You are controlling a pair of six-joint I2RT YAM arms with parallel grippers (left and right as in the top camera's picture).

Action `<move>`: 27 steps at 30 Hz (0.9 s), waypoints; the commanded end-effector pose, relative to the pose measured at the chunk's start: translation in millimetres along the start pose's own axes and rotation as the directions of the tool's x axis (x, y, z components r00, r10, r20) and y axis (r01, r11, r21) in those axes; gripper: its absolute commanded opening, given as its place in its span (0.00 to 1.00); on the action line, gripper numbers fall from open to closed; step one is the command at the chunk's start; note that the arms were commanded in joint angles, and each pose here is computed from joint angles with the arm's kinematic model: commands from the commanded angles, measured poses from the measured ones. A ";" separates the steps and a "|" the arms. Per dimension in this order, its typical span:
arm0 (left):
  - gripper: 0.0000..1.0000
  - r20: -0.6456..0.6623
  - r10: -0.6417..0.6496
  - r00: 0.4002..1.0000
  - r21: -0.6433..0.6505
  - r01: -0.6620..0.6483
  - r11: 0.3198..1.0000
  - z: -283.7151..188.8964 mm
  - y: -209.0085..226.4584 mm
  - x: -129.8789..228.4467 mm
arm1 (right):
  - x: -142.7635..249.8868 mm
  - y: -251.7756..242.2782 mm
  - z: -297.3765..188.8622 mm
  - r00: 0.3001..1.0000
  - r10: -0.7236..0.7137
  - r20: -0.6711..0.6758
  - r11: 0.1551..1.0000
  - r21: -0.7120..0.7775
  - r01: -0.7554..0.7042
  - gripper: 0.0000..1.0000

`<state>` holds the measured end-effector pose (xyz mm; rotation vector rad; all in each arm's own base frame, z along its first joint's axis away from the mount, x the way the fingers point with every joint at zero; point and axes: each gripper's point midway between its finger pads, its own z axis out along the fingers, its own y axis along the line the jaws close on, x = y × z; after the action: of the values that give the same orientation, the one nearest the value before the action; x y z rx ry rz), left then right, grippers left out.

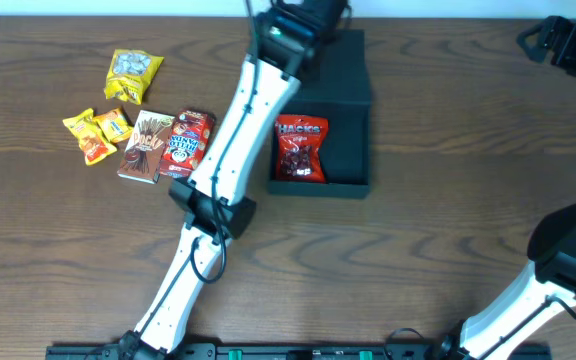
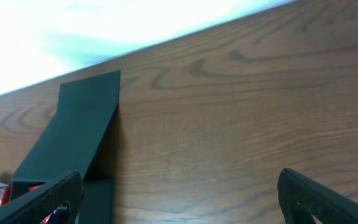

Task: Pack container
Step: 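Move left gripper over the brown Pocky box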

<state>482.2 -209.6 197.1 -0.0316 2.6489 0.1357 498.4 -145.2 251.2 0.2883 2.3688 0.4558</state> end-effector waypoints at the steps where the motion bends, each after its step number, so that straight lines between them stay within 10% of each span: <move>1: 0.06 -0.082 0.054 0.995 -0.060 -0.059 0.996 10.9 41.7 5.4 | 0.7 1.0 -1.1 1.000 -0.010 -0.001 1.000 -0.006 0.010 0.99; 13: 0.06 -0.134 0.025 0.991 -0.025 -0.028 0.999 -20.8 121.2 -3.9 | 0.4 1.1 -1.1 1.000 -0.011 0.000 1.000 -0.007 0.011 0.99; 21: 0.06 -0.277 -0.023 0.961 -0.245 -0.047 0.968 -54.6 214.1 53.0 | 1.2 10.5 3.3 1.000 -0.026 -0.006 0.999 -0.019 0.026 0.99; 27: 0.06 -0.420 0.020 0.907 -0.060 -0.049 0.997 -18.5 233.3 99.2 | 5.2 15.2 5.3 0.999 -0.025 -0.023 0.999 -0.025 0.025 0.99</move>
<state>387.2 13.8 213.6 -0.1193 2.9746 0.3729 499.9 -132.9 249.9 0.2658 2.3821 0.4718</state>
